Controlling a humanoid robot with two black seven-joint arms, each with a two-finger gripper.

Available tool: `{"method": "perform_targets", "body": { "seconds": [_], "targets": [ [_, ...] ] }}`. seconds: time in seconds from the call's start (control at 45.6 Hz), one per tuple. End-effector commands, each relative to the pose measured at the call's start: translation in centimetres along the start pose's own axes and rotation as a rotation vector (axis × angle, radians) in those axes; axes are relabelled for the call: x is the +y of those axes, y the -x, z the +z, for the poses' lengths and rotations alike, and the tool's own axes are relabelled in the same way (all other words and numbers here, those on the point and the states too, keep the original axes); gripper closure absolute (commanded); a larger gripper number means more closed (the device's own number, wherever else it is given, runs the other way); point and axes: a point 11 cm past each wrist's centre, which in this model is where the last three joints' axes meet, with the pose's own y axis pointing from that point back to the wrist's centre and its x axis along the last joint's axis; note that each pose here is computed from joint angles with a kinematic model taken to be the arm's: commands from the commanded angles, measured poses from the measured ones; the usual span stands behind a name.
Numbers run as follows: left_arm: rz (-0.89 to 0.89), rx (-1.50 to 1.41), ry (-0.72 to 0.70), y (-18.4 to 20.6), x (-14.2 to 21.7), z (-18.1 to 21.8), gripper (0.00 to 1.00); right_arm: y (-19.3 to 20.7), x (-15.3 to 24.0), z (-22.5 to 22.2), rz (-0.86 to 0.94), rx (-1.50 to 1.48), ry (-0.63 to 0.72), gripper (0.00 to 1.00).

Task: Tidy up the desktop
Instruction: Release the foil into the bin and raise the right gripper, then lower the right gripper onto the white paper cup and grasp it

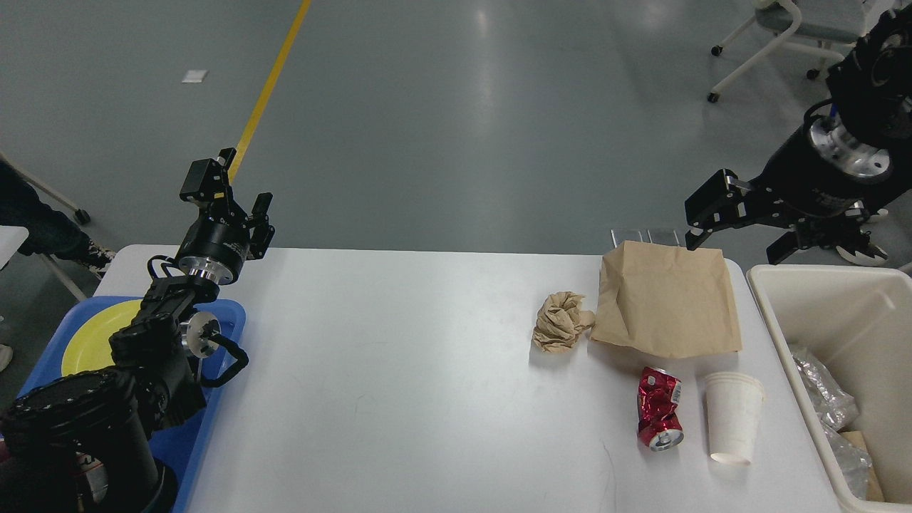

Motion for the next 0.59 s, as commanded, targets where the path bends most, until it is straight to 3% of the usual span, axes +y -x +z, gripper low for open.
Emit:
{"method": "perform_targets", "body": {
  "seconds": [0.0, 0.263, 0.57],
  "targets": [
    [0.000, 0.000, 0.000, 0.0, 0.0, 0.0, 0.04, 0.0, -0.4, 0.4, 0.002, -0.006, 0.003, 0.00],
    [0.000, 0.000, 0.000, 0.0, 0.0, 0.0, 0.04, 3.0, -12.8, 7.6, 0.044, -0.113, 0.062, 0.00],
    [0.000, 0.000, 0.000, 0.0, 0.0, 0.0, 0.04, 7.2, -20.2, 9.5, 0.034, -0.072, 0.111, 0.00]
  ]
}}
